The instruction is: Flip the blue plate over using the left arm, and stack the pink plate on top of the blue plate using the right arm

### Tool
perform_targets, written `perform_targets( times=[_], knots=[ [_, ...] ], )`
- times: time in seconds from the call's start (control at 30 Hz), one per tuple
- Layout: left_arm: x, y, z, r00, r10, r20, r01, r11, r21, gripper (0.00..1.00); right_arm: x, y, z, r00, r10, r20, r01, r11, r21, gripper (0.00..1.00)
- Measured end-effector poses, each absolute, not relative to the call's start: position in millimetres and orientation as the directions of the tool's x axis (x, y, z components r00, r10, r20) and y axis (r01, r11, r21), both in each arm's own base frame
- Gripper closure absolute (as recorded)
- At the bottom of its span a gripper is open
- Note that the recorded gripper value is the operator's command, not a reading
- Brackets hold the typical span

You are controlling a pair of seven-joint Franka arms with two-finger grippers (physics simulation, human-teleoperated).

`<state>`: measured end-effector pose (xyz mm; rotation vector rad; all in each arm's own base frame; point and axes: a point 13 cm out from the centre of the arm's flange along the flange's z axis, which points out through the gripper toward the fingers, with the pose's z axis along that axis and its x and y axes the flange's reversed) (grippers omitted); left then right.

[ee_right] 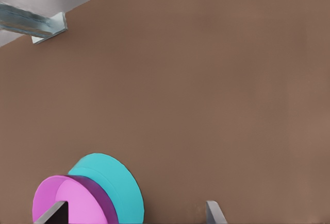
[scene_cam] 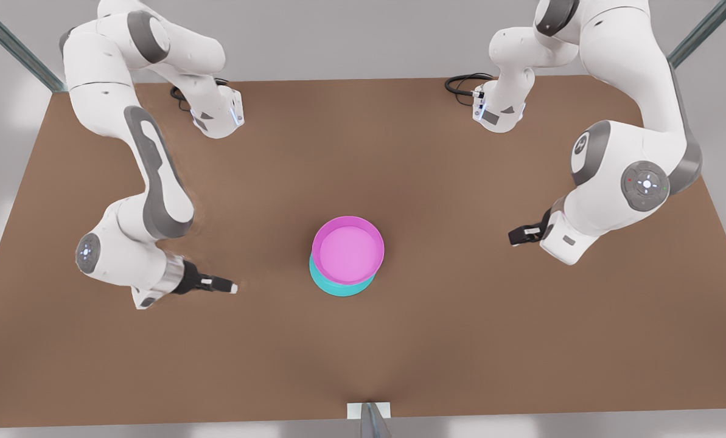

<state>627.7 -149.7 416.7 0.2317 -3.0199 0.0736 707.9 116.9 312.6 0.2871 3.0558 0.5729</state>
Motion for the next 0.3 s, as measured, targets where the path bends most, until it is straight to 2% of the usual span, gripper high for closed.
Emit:
perform_targets(
  times=[0.07, 0.1, 0.17, 0.23, 0.3],
  knots=[
    [629.5, -149.3, 416.0, -0.983, -0.149, 0.109, -0.153, 0.987, -0.036, 0.00, 709.7, 42.5, 409.9, -0.989, 0.122, -0.086, 0.106, 0.980, 0.171, 0.00],
    [630.2, -149.2, 415.2, -0.983, -0.149, 0.107, -0.153, 0.988, -0.035, 0.00, 697.3, 29.8, 451.3, -0.990, 0.089, -0.106, 0.080, 0.993, 0.087, 0.00],
    [631.6, -148.6, 413.9, -0.983, -0.149, 0.104, -0.153, 0.988, -0.032, 0.00, 646.4, 21.5, 519.3, -0.993, 0.042, -0.106, 0.048, 0.998, -0.050, 0.00],
    [632.6, -148.0, 413.2, -0.984, -0.149, 0.101, -0.152, 0.988, -0.030, 0.00, 606.0, 11.6, 541.9, -0.998, 0.029, -0.056, 0.036, 0.991, -0.131, 0.00],
    [633.2, -147.7, 413.4, -0.984, -0.149, 0.098, -0.152, 0.988, -0.029, 0.00, 580.2, 2.0, 545.3, -1.000, 0.028, 0.000, 0.028, 0.984, -0.176, 0.00]
  ],
)
